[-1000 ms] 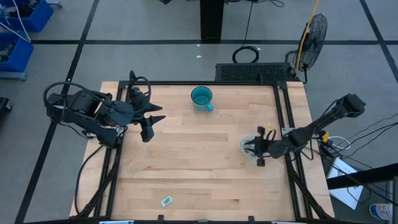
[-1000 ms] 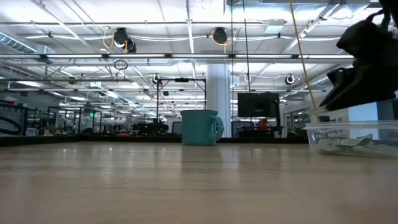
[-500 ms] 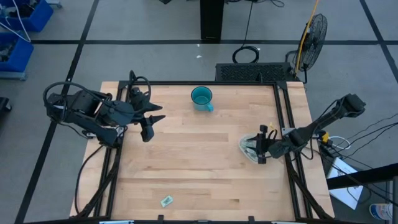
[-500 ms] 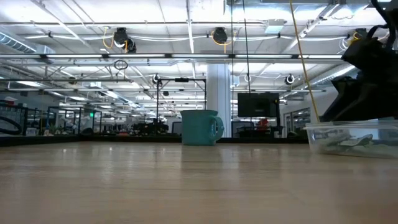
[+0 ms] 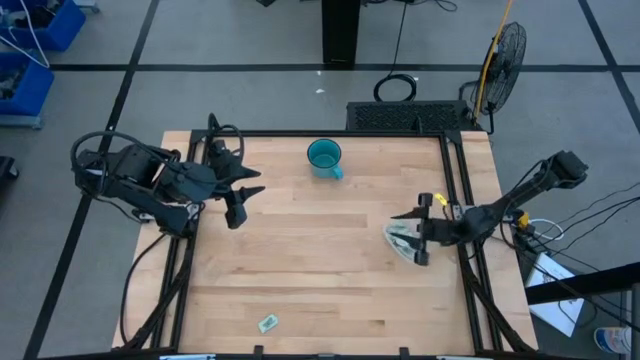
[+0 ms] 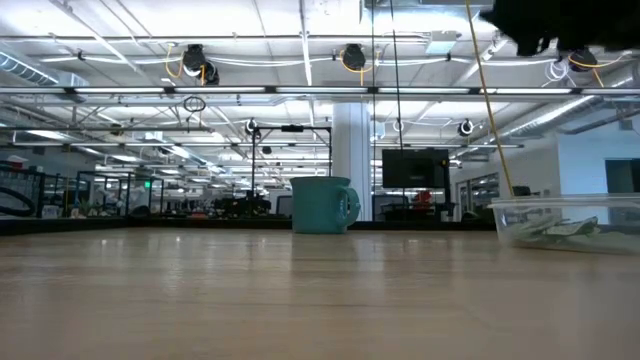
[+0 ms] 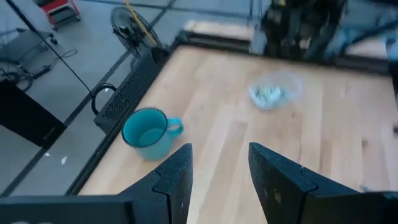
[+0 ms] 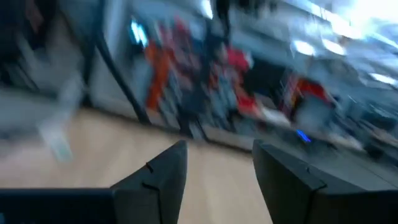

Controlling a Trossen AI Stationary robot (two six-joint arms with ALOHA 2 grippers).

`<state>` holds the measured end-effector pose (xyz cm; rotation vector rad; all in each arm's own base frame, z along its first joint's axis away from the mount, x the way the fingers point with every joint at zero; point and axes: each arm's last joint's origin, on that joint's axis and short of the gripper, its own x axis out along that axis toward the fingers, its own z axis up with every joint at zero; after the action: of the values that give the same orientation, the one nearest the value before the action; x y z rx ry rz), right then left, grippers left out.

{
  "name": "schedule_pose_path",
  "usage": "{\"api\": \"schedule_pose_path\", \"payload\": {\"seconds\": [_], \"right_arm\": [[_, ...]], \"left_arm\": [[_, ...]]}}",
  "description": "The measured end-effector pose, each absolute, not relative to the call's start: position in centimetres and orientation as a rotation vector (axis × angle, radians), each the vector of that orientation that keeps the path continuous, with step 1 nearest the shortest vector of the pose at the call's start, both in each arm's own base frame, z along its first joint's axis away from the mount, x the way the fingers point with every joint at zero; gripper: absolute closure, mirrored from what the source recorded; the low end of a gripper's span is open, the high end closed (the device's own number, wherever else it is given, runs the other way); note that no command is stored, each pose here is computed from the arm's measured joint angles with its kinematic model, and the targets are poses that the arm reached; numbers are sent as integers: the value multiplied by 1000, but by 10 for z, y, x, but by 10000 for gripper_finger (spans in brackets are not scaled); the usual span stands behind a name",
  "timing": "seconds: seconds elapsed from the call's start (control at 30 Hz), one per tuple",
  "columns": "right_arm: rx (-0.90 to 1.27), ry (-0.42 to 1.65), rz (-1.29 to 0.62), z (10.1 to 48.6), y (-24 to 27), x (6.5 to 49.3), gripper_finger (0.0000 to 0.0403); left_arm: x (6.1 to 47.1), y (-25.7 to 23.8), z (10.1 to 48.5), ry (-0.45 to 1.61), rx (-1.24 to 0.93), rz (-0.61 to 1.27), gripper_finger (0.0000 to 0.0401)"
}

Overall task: Pick and place Stevia / Truvia into bins
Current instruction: Put the white stevia packet into the transparent container

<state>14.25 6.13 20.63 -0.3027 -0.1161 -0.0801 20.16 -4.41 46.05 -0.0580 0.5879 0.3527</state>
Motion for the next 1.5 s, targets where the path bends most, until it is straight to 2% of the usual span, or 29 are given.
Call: {"api": "schedule_pose_path", "payload": {"seconds": [0.13,0.3,0.6,0.8,1.0,1.23,1.5], "right_arm": [[-200,-299,16,223,63,139,226],[-204,-389,8,231,62,136,226],[-215,-369,11,229,62,137,227],[-219,-360,13,228,62,137,230],[-218,-363,12,229,62,137,231],[-229,-366,9,229,62,137,232],[-229,-360,11,228,62,137,232]], "left_arm": [[206,-49,447,721,-8,258,238],[223,-75,407,882,-23,-5,238],[237,-136,273,1171,-105,-276,238],[251,-156,205,1079,-132,-345,238],[257,-161,172,1150,-89,-350,238],[261,-182,139,1184,-11,-488,238],[261,-193,134,1154,-16,-503,238]]}}
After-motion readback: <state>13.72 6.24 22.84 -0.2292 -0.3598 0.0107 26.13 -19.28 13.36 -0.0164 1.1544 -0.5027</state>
